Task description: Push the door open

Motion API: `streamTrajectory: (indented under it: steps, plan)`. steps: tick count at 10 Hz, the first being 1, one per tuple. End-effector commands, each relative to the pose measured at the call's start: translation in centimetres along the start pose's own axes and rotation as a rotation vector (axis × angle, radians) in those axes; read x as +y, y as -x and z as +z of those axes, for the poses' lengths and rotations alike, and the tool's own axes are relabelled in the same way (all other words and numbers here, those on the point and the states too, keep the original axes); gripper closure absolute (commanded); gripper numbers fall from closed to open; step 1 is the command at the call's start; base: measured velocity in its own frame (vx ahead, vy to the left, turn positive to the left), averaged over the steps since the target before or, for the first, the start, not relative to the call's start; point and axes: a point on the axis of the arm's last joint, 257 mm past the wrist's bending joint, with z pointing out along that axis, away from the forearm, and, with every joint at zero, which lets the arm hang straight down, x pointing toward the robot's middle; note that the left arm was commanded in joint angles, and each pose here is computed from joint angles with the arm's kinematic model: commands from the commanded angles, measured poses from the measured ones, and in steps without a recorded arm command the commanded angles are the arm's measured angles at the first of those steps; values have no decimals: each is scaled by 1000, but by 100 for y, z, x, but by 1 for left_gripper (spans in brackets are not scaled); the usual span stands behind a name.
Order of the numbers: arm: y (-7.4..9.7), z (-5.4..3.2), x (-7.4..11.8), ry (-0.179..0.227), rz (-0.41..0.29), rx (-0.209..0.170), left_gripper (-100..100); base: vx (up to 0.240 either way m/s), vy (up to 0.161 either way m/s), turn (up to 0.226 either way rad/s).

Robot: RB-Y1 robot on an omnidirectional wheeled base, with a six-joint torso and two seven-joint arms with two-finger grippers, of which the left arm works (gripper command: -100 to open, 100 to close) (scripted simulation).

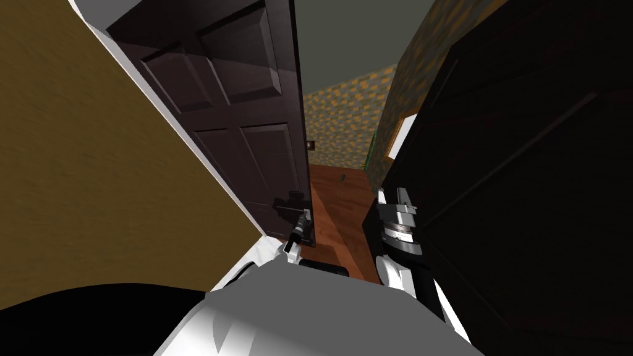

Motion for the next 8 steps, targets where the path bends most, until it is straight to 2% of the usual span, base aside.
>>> streamTrajectory:
  steps: [1, 2, 3, 5, 6, 7, 8]
  plan:
    - [216, 7, -42, -11, 9, -39, 100, 165, -83, 40]
    - [216, 7, -42, -11, 9, -39, 100, 116, -63, 36]
    - [319, 6, -45, -12, 9, -65, 100, 144, -85, 42]
    - [419, 2, -47, -11, 9, -90, 100, 164, -92, 55]
    - [419, 2, -47, -11, 9, -90, 100, 116, -86, 41]
    - [517, -4, -49, -11, 9, -115, 100, 141, -93, 25]
    - [508, 23, -102, -24, 7, -113, 100, 109, -62, 71]
